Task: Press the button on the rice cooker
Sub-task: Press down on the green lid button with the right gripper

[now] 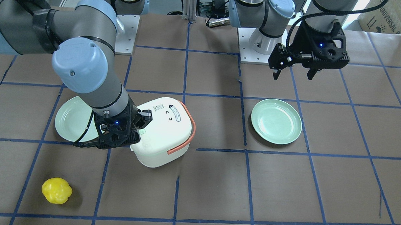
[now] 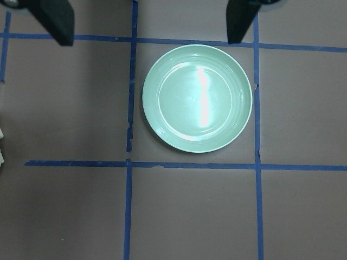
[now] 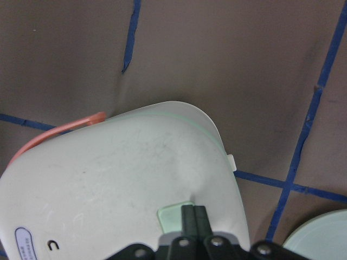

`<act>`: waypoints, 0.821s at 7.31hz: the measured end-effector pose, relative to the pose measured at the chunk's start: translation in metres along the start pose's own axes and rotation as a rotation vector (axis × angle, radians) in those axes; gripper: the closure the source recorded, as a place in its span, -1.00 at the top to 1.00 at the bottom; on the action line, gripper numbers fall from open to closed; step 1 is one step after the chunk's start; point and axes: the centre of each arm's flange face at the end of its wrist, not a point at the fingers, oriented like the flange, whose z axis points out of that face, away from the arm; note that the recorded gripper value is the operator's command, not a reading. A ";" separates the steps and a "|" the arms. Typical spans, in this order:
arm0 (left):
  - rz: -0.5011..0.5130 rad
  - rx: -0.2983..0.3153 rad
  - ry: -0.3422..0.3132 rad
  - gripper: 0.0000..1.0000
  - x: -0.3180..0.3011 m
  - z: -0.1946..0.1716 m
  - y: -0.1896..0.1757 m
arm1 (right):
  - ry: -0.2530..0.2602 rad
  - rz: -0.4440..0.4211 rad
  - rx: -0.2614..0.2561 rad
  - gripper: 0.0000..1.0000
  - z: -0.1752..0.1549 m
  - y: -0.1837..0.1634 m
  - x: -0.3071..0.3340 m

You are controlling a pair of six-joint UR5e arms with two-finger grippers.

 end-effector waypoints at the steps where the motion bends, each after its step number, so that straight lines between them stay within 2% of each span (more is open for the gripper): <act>1: 0.000 0.000 0.000 1.00 0.000 0.000 0.000 | -0.001 0.001 -0.004 -0.82 0.003 -0.001 0.001; 6: 0.000 -0.001 0.000 1.00 0.000 0.000 0.000 | -0.002 0.002 -0.015 -0.82 0.010 -0.004 0.001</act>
